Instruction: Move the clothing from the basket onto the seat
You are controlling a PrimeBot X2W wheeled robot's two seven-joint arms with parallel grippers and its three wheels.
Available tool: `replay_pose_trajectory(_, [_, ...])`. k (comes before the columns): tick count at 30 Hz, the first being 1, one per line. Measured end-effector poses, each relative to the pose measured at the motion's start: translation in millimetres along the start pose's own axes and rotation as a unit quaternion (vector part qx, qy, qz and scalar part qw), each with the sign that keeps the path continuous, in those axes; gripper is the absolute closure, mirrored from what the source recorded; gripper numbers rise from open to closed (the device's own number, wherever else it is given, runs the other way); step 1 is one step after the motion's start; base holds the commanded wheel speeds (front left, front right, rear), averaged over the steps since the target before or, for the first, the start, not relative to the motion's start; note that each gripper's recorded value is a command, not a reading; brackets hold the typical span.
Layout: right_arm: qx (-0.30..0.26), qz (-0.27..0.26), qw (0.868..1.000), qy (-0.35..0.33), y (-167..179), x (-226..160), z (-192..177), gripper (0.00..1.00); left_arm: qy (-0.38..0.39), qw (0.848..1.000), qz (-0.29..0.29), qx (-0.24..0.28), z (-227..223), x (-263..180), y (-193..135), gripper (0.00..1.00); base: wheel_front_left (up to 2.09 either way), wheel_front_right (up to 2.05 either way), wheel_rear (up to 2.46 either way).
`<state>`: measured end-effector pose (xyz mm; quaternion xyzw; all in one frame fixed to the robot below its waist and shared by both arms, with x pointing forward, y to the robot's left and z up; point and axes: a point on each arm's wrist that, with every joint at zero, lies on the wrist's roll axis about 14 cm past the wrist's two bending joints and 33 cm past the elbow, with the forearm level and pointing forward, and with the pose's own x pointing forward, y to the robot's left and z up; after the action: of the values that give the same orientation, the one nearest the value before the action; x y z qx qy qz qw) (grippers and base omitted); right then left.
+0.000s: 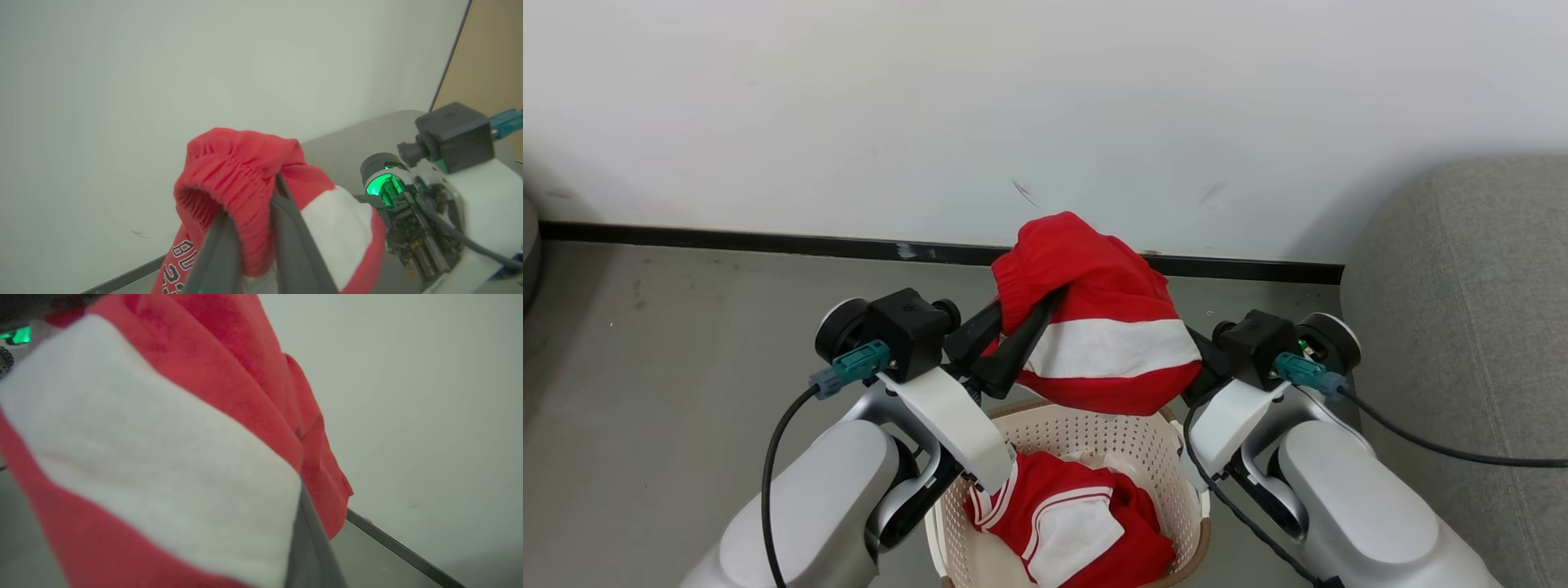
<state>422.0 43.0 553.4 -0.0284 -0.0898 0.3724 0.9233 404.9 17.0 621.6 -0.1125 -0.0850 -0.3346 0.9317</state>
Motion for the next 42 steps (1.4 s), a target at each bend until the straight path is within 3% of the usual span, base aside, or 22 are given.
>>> replay_pose_trajectory(3, [0.009,-0.026,1.0,-0.01,-14.8,-2.6,5.7,1.0,0.008,1.0,0.003,-0.001,-5.5,-1.1,2.0,0.7,0.0,0.0,0.0])
replay_pose_trajectory(4, [0.012,-0.037,0.999,-0.016,-21.3,-3.9,9.1,1.0,0.009,1.0,0.003,0.0,-6.1,-1.1,2.7,0.53,0.0,0.0,0.0])
replay_pose_trajectory(5, [0.018,-0.055,0.998,-0.023,-31.5,-7.6,13.0,1.0,0.01,1.0,0.006,-0.001,-6.7,-0.9,4.8,0.22,0.0,0.0,0.0])
replay_pose_trajectory(6, [0.022,-0.063,0.997,-0.024,-35.3,-10.1,12.9,1.0,0.01,1.0,0.007,-0.004,-7.2,-0.8,5.6,0.0,0.0,0.0,0.0])
replay_pose_trajectory(27, [0.014,-0.188,0.981,-0.049,-100.4,-63.5,27.0,1.0,0.02,0.999,-0.024,-0.026,-23.2,7.5,-11.6,0.0,0.0,0.0,0.0])
replay_pose_trajectory(42, [-0.007,-0.292,0.955,-0.054,-143.3,-132.0,34.4,1.0,0.039,0.995,-0.077,-0.043,-44.8,14.0,-43.0,0.0,0.0,0.0,0.0])
